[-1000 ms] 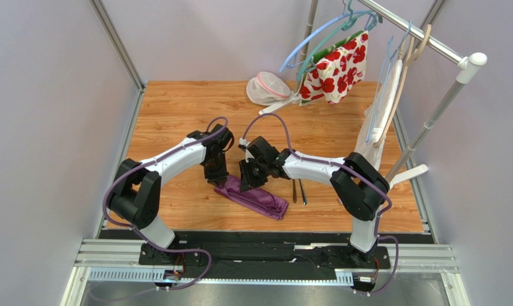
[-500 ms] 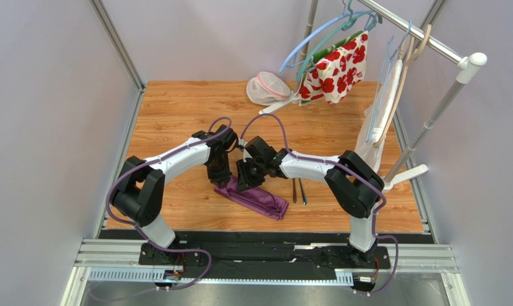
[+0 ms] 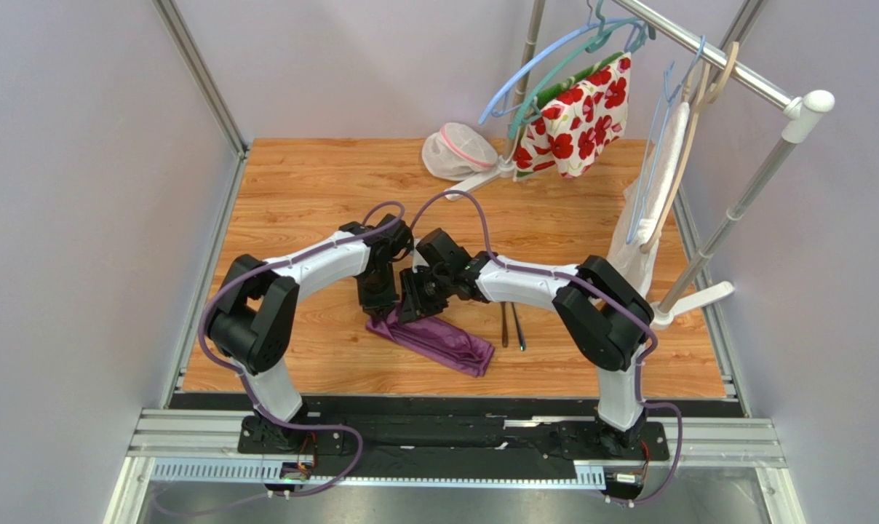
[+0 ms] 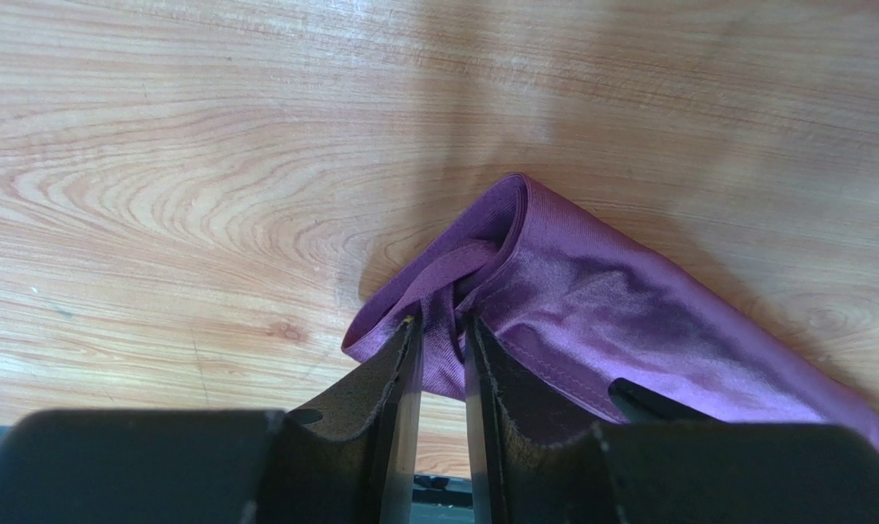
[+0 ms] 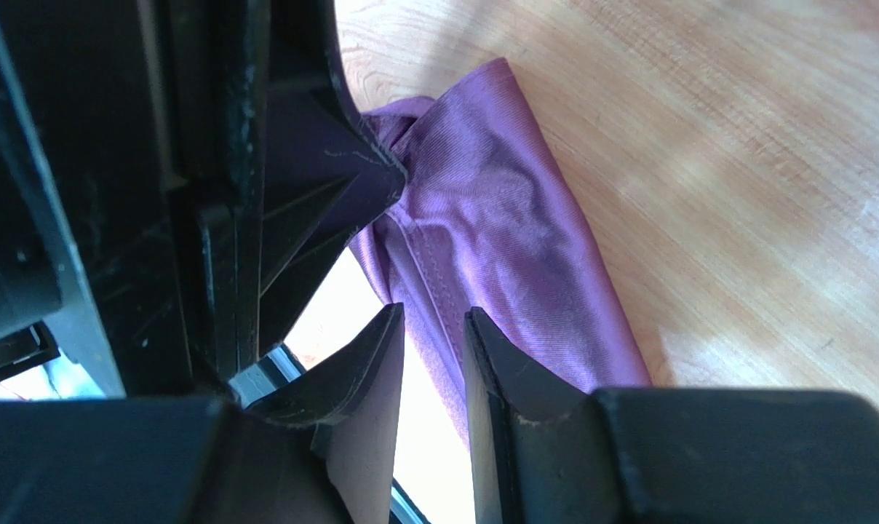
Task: Fold the napkin into a case and place the utensils inside
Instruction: Stuff the top corner of the smaller-rectangle-folded napkin at the center of the board.
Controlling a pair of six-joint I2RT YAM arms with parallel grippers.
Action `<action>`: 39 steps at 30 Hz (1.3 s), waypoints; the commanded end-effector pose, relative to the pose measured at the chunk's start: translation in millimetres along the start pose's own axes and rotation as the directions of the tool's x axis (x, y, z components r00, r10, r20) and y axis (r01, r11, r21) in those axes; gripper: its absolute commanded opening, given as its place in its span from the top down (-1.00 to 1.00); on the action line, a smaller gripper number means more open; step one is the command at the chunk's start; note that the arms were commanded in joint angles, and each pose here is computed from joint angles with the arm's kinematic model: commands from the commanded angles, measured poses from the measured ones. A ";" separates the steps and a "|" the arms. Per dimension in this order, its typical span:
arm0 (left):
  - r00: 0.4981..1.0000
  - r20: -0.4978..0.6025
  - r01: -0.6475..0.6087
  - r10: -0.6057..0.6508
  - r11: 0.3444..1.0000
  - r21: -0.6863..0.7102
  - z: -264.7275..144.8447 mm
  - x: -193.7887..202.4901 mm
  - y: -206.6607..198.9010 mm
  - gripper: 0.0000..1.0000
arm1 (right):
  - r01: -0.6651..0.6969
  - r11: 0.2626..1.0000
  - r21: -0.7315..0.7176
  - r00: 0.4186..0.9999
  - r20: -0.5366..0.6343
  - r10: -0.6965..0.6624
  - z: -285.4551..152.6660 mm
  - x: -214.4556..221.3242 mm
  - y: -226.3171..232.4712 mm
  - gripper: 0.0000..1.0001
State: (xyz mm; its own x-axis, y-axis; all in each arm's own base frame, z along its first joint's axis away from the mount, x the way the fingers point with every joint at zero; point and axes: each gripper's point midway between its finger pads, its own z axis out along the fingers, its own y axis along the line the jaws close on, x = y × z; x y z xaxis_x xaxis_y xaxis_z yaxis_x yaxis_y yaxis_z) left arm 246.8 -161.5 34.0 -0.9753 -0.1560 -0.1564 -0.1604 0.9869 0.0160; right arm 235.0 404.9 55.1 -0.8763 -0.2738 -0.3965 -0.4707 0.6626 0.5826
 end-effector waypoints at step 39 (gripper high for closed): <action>0.996 0.081 -0.032 0.025 0.995 0.095 -3.1 -18.1 -20.4 1.00 | -0.134 0.967 -0.215 0.989 -0.097 0.115 52.4 18.5 9.1 1.00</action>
State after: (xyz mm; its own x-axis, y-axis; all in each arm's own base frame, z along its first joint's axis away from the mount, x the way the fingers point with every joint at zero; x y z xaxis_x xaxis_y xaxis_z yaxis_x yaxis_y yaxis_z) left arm 251.7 -170.2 36.9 -0.9746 -0.1342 -0.1792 -0.1286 0.9908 -0.0425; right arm 242.1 441.7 28.3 -0.9292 -0.2211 -0.2962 -0.3696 0.5615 0.7404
